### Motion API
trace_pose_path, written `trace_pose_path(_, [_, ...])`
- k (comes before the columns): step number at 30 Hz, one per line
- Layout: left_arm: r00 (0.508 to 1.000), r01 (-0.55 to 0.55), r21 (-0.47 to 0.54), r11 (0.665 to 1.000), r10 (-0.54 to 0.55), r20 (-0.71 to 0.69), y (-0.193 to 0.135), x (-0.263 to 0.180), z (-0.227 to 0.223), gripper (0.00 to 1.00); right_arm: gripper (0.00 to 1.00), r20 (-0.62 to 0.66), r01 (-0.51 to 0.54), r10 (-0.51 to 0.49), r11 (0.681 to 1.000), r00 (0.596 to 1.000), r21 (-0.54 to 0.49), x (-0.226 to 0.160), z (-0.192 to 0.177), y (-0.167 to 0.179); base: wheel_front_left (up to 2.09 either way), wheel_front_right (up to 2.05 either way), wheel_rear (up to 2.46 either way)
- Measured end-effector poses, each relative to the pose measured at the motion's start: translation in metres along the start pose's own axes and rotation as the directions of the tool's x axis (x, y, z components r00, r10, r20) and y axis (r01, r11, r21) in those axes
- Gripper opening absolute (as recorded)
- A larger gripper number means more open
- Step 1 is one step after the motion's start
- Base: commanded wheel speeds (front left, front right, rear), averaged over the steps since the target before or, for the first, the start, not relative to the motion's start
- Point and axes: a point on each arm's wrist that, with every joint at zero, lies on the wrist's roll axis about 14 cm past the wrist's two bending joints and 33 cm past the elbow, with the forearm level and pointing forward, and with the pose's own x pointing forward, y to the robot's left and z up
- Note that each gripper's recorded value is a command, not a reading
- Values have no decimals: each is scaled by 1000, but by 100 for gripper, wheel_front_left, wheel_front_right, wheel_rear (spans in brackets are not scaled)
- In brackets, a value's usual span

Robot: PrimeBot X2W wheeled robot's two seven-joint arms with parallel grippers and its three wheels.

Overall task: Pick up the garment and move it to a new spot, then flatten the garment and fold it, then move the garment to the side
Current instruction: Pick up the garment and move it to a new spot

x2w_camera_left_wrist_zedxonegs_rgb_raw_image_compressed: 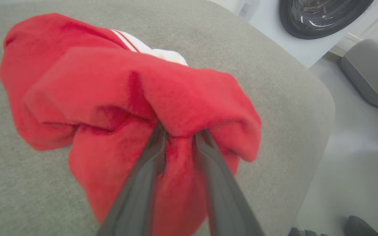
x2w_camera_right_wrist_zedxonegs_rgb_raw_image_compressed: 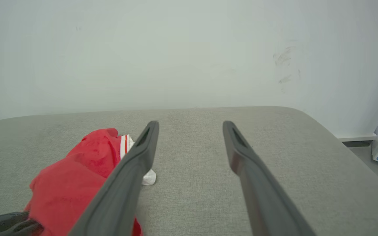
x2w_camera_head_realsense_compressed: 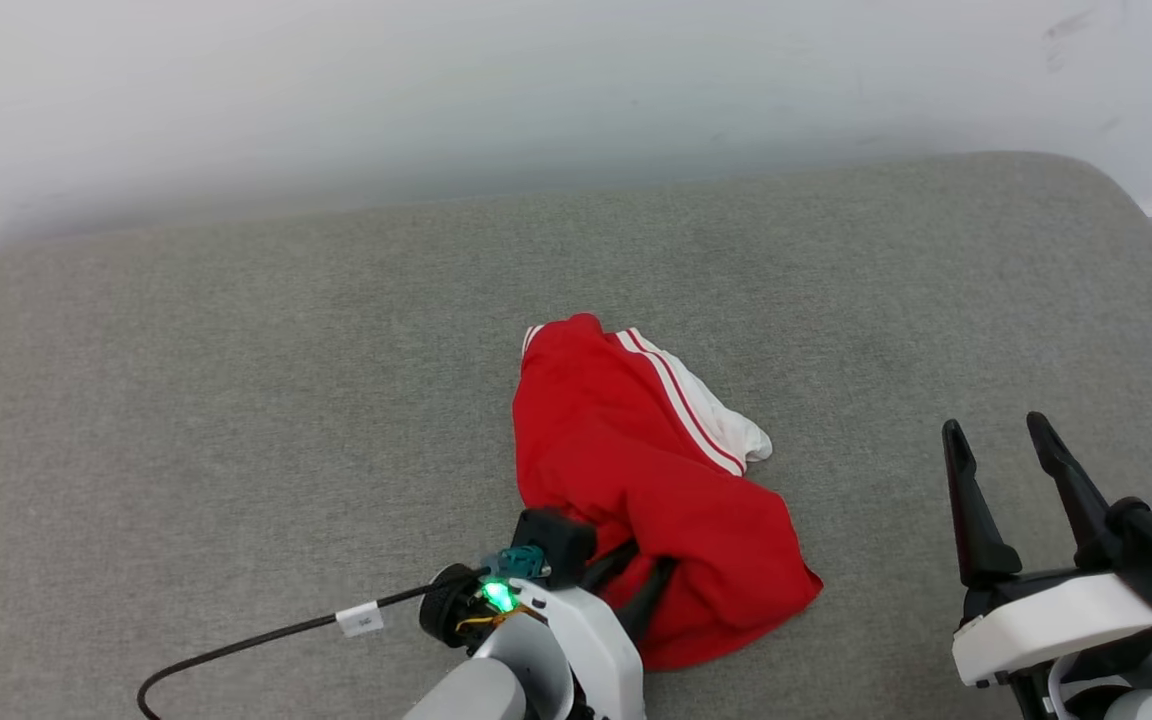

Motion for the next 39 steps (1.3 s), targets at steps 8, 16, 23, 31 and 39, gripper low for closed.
trace_pose_path(8, [964,-51,78,996,29,263,-5,-19,54,100,100,19,-51,51,999,999,4,4,5,16,0,0,0])
trace_pose_path(16, [850,-290,69,955,224,477,44,-70,110,100,100,29,-86,86,996,996,-10,2,11,28,0,0,0])
trace_pose_path(23, [738,-507,7,862,431,519,105,-126,114,100,100,25,-85,85,996,996,-14,-1,12,27,0,0,0])
trace_pose_path(31, [710,-590,8,807,514,481,128,-159,98,100,100,-5,-71,71,997,997,-14,-12,5,22,0,0,0])
trace_pose_path(39, [711,-591,1,807,520,474,127,-162,98,100,100,-12,-69,69,997,998,-15,-15,5,21,0,0,0])
